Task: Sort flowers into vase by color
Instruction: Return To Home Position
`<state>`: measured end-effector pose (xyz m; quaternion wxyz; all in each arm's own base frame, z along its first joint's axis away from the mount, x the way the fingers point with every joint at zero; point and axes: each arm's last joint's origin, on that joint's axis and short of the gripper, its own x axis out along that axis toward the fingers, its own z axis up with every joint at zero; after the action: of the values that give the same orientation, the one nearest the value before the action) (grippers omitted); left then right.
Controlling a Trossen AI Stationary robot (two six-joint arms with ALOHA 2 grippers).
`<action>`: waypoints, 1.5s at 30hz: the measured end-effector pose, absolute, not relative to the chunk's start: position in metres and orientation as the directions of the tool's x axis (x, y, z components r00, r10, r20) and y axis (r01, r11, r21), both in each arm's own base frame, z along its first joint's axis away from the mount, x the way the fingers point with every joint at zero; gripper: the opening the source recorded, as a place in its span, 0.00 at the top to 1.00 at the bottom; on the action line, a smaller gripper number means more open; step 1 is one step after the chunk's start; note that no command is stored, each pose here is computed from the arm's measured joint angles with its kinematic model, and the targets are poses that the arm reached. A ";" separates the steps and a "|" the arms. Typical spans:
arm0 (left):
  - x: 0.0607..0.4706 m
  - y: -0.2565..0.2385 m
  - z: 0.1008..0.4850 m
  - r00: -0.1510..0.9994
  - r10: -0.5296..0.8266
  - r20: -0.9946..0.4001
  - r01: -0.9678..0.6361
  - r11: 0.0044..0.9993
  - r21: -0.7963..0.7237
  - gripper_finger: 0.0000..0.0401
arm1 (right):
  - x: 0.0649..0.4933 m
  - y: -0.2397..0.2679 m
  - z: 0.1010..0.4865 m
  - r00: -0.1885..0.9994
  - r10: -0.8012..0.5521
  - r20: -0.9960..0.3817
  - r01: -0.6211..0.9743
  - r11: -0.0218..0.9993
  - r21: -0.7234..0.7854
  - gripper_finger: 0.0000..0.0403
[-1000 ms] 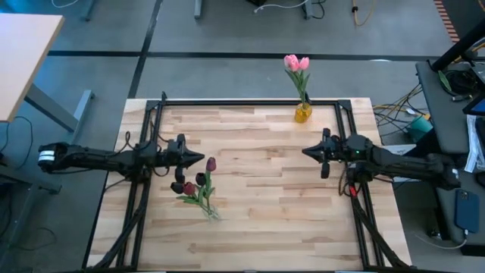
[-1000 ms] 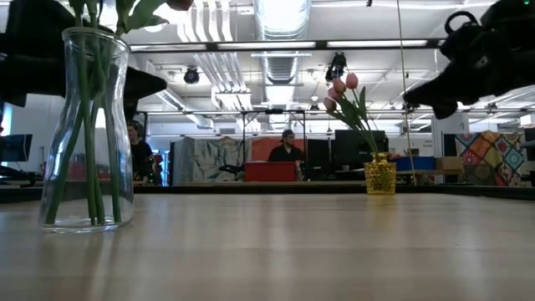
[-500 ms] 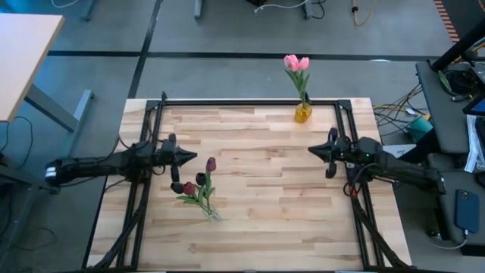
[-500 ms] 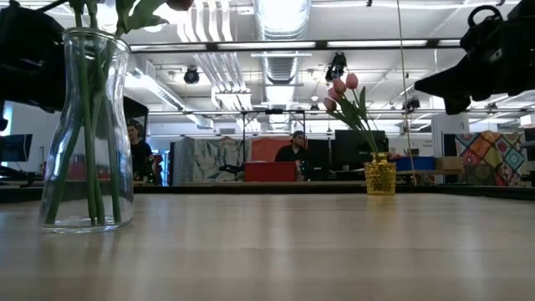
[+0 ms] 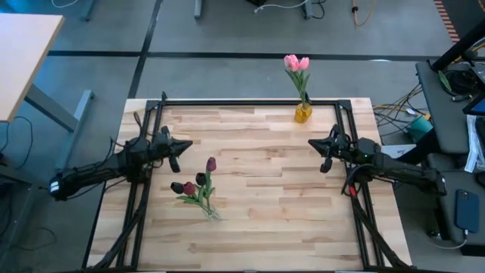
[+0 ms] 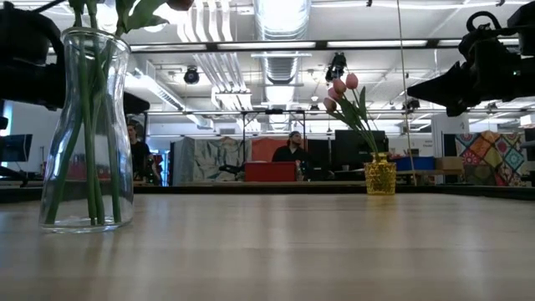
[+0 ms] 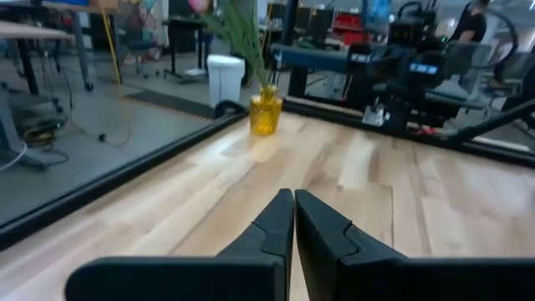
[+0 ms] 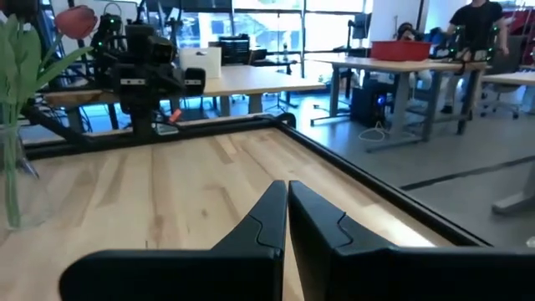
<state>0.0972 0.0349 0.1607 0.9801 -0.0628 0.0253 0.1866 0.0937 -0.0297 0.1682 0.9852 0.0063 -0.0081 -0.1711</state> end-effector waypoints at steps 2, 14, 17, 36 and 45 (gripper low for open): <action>0.098 0.036 0.159 0.926 0.365 -0.096 -0.374 0.920 -0.118 1.00 | 0.094 -0.030 0.168 0.942 -0.337 0.013 0.337 0.942 0.004 0.98; 0.102 0.037 0.156 0.916 0.367 -0.165 -0.390 0.910 -0.140 1.00 | 0.095 -0.030 0.167 0.942 -0.337 -0.002 0.337 0.942 0.000 0.98; 0.102 0.037 0.155 0.914 0.367 -0.173 -0.391 0.910 -0.139 1.00 | 0.095 -0.030 0.167 0.942 -0.337 -0.003 0.337 0.942 0.000 0.98; 0.104 0.038 0.153 0.910 0.364 -0.199 -0.394 0.909 -0.138 1.00 | 0.095 -0.030 0.166 0.942 -0.337 -0.003 0.337 0.942 -0.001 0.98; 0.104 0.038 0.153 0.909 0.362 -0.207 -0.394 0.909 -0.138 1.00 | 0.095 -0.030 0.166 0.941 -0.337 -0.003 0.337 0.941 -0.001 0.98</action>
<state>0.1043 0.0378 0.1526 0.9729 -0.0885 0.0888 0.1943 0.0946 -0.0299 0.1665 0.9852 -0.0001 0.0017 -0.1712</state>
